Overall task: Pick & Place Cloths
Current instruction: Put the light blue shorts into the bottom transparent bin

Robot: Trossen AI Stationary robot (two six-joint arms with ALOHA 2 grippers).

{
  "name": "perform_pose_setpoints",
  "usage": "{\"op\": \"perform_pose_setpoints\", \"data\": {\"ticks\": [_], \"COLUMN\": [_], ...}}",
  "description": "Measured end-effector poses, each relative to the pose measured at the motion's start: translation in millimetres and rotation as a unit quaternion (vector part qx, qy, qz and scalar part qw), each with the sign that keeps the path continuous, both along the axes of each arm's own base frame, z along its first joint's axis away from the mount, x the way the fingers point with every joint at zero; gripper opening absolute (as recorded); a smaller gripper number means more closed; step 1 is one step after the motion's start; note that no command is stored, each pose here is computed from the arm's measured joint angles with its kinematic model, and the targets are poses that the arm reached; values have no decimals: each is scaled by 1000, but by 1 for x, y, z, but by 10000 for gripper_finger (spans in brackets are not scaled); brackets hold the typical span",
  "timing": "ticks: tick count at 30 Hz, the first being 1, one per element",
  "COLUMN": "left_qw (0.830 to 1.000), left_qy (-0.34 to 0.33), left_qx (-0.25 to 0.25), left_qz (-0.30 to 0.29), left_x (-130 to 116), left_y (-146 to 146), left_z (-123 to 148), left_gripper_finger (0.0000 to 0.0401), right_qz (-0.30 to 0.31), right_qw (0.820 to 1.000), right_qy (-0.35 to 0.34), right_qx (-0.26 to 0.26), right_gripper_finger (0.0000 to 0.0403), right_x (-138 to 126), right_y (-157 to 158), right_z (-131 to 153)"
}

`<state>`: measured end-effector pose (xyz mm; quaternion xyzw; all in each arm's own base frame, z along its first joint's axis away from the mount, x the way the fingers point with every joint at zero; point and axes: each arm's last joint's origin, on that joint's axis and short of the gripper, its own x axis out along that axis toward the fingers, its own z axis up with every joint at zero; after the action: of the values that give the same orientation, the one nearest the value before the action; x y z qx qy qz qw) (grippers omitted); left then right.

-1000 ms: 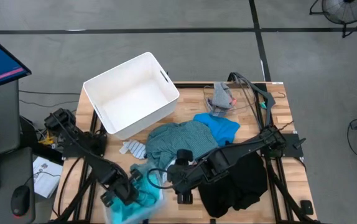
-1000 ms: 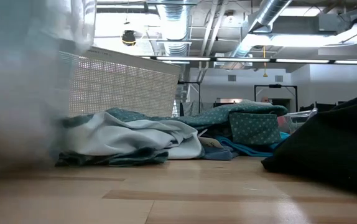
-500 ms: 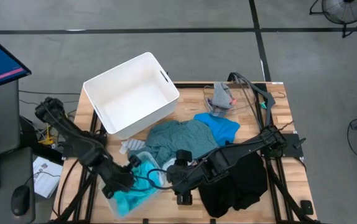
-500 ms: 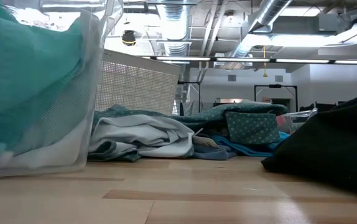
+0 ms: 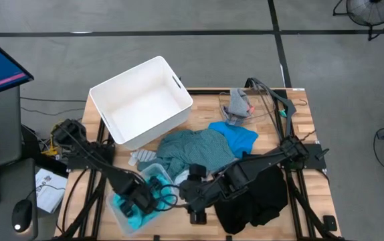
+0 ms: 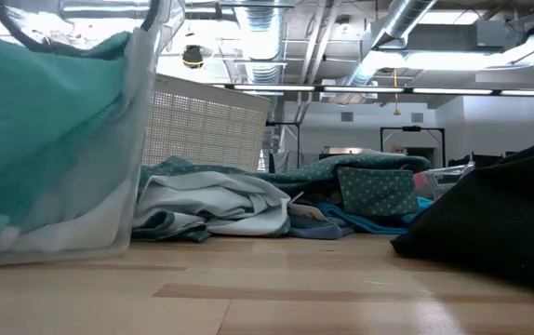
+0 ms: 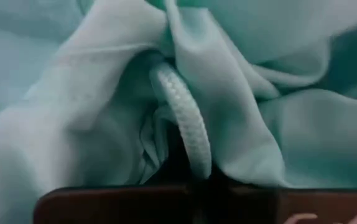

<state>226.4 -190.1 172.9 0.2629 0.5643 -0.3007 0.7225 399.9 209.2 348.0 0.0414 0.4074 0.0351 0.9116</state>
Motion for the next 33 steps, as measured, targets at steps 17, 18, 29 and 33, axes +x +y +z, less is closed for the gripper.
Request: {"op": "perform_pose_setpoints", "data": {"ticks": [17,18,29,33], "left_qw": [996,996,982,975], "left_qy": [58,54,110,58], "left_qx": [-49,-52,-141,-208], "left_qz": [-51,-54,-56,-48], "left_x": [-71,-72,-83,-88], "left_y": [-26,-26,-21,-15], "left_z": [-17,-19,-8,32], "left_gripper_finger": [0,0,20,62], "right_qz": [-4,-4,11,19], "right_qw": [1000,1000,1000,1000], "right_qy": [-12,-12,-9,-4], "right_qx": [11,10,16,24], "right_gripper_finger": [249,249,249,249], "right_x": [1,1,1,1], "right_y": [3,2,3,4], "right_z": [2,2,2,2]}}
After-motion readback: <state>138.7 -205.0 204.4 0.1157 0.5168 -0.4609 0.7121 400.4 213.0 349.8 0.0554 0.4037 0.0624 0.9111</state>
